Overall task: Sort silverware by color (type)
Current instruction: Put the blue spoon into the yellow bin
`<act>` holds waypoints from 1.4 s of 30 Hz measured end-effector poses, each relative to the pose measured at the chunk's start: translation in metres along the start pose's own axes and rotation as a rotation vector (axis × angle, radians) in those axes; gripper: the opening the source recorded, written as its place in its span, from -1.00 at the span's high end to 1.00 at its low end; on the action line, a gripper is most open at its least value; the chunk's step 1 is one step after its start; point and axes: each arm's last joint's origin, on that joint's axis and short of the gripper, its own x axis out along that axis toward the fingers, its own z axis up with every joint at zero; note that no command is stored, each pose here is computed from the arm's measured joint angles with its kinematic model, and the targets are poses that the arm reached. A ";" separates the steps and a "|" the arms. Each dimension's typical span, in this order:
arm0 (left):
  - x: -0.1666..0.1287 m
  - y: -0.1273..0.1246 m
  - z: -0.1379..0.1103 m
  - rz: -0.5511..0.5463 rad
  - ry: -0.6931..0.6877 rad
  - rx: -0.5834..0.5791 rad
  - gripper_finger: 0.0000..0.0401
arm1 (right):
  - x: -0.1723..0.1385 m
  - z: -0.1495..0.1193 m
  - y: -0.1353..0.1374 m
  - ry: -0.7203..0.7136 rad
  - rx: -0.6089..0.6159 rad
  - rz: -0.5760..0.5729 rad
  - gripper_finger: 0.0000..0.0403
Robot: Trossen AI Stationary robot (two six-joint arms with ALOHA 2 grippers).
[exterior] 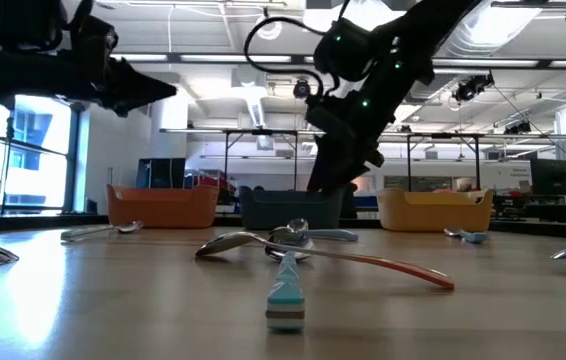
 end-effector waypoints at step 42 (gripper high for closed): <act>-0.004 0.000 -0.005 0.001 0.007 -0.028 1.00 | -0.038 0.025 -0.025 0.071 0.013 0.064 0.91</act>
